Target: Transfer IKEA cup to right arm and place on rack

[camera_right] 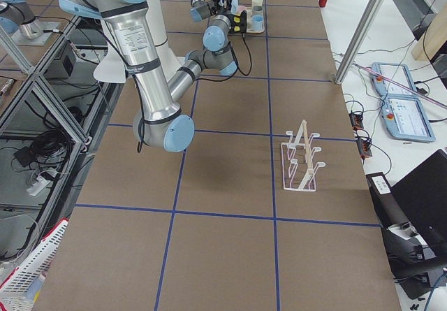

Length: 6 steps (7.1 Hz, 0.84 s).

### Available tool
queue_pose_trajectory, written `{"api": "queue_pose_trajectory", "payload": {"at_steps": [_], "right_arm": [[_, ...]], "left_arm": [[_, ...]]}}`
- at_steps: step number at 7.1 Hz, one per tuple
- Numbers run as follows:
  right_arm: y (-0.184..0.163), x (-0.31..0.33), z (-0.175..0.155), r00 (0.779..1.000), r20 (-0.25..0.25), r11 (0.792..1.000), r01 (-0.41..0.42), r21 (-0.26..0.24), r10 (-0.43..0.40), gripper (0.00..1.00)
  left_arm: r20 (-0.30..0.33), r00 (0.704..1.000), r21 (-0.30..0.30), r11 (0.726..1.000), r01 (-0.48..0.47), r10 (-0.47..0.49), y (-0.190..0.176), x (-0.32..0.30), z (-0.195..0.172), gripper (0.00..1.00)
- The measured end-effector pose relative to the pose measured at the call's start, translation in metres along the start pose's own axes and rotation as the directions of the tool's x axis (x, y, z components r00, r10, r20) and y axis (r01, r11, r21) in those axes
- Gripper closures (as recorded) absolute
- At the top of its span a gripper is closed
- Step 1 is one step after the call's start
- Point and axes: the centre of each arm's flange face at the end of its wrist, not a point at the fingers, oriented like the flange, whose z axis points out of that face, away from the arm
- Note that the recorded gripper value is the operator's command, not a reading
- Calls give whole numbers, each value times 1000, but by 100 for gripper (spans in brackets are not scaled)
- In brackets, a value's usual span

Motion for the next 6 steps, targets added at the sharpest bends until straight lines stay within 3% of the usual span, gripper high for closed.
{"api": "queue_pose_trajectory", "payload": {"at_steps": [3,6], "right_arm": [[-3,-2,-6,1000,3,1000,6,12,-6,86],[-23,11,-44,999,-33,998,27,65,-25,87]], "left_arm": [[-4,1000,6,1000,-13,13,-2,4,-2,0],[-19,999,34,998,-46,47,-14,22,-8,0]]}}
